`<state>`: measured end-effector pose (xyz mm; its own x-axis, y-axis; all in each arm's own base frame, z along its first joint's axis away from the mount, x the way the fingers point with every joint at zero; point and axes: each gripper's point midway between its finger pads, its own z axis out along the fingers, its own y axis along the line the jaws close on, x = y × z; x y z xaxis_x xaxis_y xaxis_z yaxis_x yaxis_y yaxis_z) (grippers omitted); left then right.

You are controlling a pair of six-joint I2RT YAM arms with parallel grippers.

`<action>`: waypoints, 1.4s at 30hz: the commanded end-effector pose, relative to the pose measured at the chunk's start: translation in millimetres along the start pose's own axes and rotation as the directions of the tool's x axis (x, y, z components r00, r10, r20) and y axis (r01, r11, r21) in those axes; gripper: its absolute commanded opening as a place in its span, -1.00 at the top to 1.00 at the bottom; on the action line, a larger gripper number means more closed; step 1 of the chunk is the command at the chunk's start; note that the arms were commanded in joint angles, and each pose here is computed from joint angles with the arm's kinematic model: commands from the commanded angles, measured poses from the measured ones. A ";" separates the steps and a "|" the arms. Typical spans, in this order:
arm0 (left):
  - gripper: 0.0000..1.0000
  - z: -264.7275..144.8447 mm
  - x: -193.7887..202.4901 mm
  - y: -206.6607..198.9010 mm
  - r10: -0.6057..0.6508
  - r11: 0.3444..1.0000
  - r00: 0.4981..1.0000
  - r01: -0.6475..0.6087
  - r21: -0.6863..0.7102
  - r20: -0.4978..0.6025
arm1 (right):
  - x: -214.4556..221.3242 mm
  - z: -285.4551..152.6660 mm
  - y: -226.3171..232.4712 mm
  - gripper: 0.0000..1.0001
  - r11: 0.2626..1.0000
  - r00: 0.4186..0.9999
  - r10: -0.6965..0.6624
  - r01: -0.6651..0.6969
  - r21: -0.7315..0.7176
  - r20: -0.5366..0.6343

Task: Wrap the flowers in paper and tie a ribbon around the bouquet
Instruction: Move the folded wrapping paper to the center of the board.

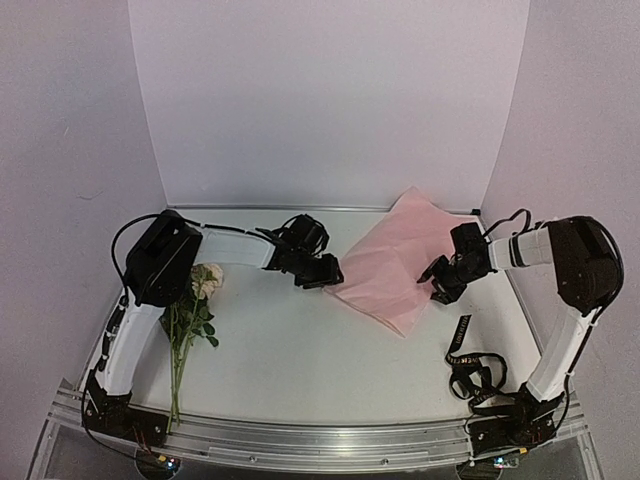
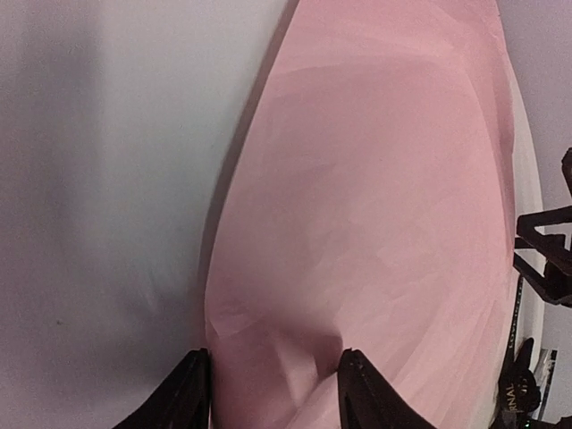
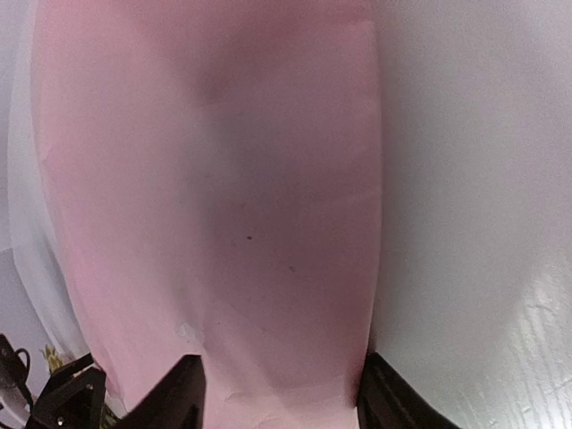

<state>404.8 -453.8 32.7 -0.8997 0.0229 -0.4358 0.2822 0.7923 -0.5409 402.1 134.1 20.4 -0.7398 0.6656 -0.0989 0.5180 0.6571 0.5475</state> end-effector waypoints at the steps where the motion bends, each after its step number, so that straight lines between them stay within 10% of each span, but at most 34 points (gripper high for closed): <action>1: 0.15 -29.2 10.1 -3.6 -0.043 0.999 0.999 0.043 -0.002 -0.001 | 22.8 13.5 -6.1 0.19 0.999 0.993 0.032 -0.032 0.007 -0.110; 9: 0.63 -82.4 12.1 -5.7 -0.102 0.995 0.993 0.103 -0.009 0.051 | 63.2 11.6 11.8 0.82 0.999 0.976 -0.033 0.029 -0.024 -0.214; 15: 0.99 -121.1 17.6 -6.7 -0.111 0.993 0.992 0.112 -0.022 0.068 | 106.9 7.1 23.0 0.84 0.987 0.953 -0.156 0.158 -0.013 -0.260; 27: 1.00 -218.2 85.3 0.9 0.045 0.994 0.991 -0.032 -0.106 0.125 | 180.8 -3.9 65.8 0.76 0.891 0.833 -0.440 0.451 -0.049 -0.335; 42: 1.00 -251.4 107.0 -8.0 0.074 0.997 0.986 -0.069 -0.043 0.152 | 186.0 -57.7 69.4 -0.62 0.673 0.668 -0.712 0.737 0.061 -0.219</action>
<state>223.5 -299.6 175.0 -0.8022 -0.0081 -0.5970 0.3376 0.8185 -0.4648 280.5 310.4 50.1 -0.9936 0.0052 -0.1125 -0.0396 0.9190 0.3923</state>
